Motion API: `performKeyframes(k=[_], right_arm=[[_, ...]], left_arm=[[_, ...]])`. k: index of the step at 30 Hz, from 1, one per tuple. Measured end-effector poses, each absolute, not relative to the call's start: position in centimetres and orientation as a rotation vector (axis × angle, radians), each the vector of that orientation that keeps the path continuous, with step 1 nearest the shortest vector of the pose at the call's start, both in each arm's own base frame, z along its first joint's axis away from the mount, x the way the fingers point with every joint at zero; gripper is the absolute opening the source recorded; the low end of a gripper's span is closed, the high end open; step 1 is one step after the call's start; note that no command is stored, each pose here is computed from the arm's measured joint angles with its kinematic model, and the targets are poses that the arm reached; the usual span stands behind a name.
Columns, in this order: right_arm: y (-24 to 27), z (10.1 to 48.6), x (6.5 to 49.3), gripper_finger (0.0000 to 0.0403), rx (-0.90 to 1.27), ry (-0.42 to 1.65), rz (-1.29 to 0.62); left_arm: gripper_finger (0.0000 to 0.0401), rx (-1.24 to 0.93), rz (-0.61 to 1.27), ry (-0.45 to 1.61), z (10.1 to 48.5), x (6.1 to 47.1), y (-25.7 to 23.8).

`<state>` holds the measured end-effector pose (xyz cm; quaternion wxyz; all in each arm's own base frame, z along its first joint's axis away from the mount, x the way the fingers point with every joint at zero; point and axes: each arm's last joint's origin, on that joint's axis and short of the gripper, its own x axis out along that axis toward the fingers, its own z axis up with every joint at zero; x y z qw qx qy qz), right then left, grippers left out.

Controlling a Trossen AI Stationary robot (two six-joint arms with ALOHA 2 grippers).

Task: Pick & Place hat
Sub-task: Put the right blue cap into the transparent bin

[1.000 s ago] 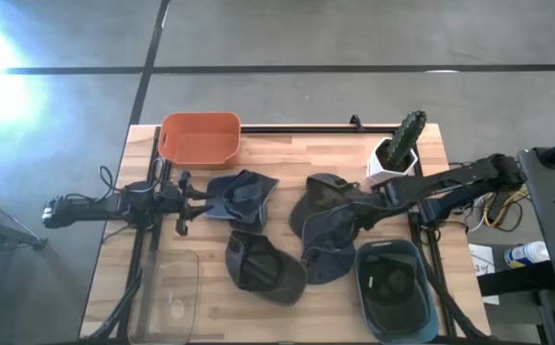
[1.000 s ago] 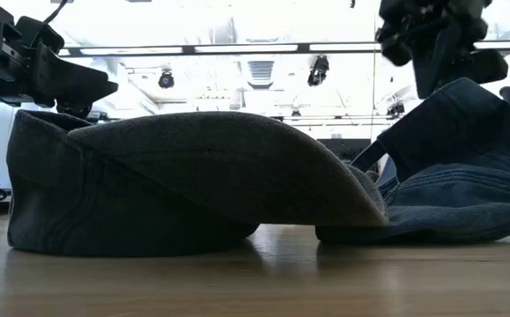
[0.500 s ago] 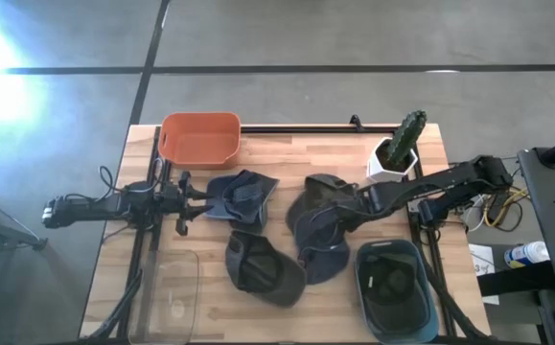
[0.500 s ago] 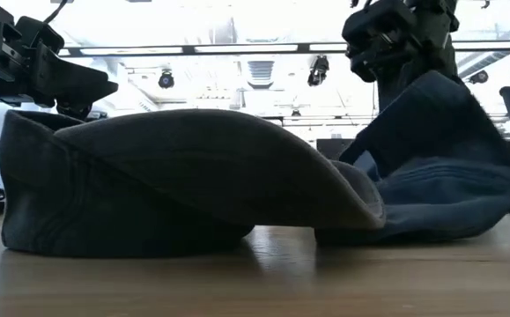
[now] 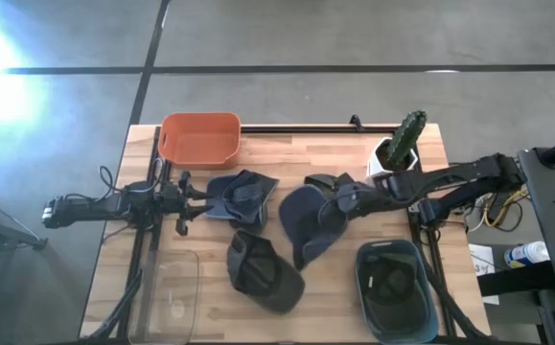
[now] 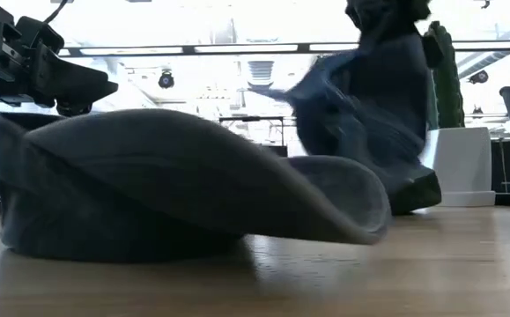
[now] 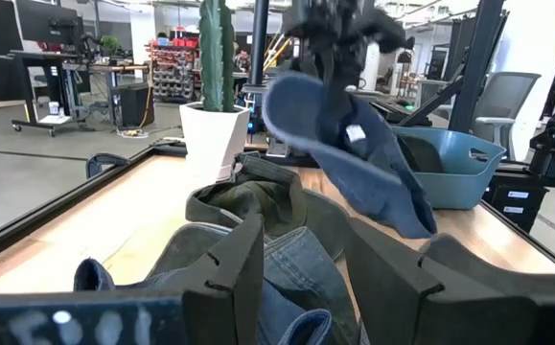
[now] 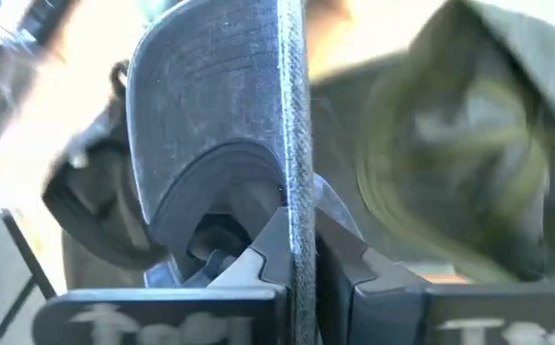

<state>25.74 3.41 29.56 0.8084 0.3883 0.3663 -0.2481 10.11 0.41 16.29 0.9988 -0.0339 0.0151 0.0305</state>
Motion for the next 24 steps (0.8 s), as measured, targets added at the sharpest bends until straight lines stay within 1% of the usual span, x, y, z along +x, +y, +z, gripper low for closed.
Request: performKeyframes(k=[3,6,7,8,12,13,14,18,21,24], right_arm=[[3.1,30.9,26.5,0.0014,0.788,0.736,-0.528],[2.9,31.4,27.9,0.0014,0.711,0.731,-0.524],[2.9,31.5,28.4,0.0014,0.695,0.732,-0.520],[2.8,31.6,28.9,0.0014,0.678,0.735,-0.521],[2.3,32.3,31.0,0.0014,0.599,0.713,-0.533],[2.2,32.5,31.5,0.0014,0.581,0.708,-0.531],[2.0,32.7,32.0,0.0014,0.566,0.708,-0.529],[1.2,33.5,33.9,0.0014,0.528,0.697,-0.514],[0.2,34.2,34.9,0.0013,0.548,0.688,-0.488],[-0.5,34.4,35.8,0.0013,0.587,0.701,-0.450]], left_arm=[[0.0140,-0.069,0.064,0.029,16.3,10.1,0.4],[0.0140,-0.132,0.144,-0.004,16.6,10.1,0.7],[0.0140,-0.221,0.147,-0.030,16.7,10.1,0.7],[0.0140,-0.357,0.133,-0.070,17.0,10.1,0.6],[0.0140,-1.000,0.048,-0.176,17.8,10.0,0.6],[0.0140,-1.131,0.033,-0.187,17.9,10.0,0.6],[0.0140,-1.200,0.037,-0.196,17.9,10.0,0.6],[0.0140,-1.293,0.144,-0.290,17.9,9.9,1.0],[0.0140,-1.342,0.133,-0.335,18.2,9.9,1.1],[0.0140,-1.287,0.081,-0.362,18.8,9.8,1.0]])
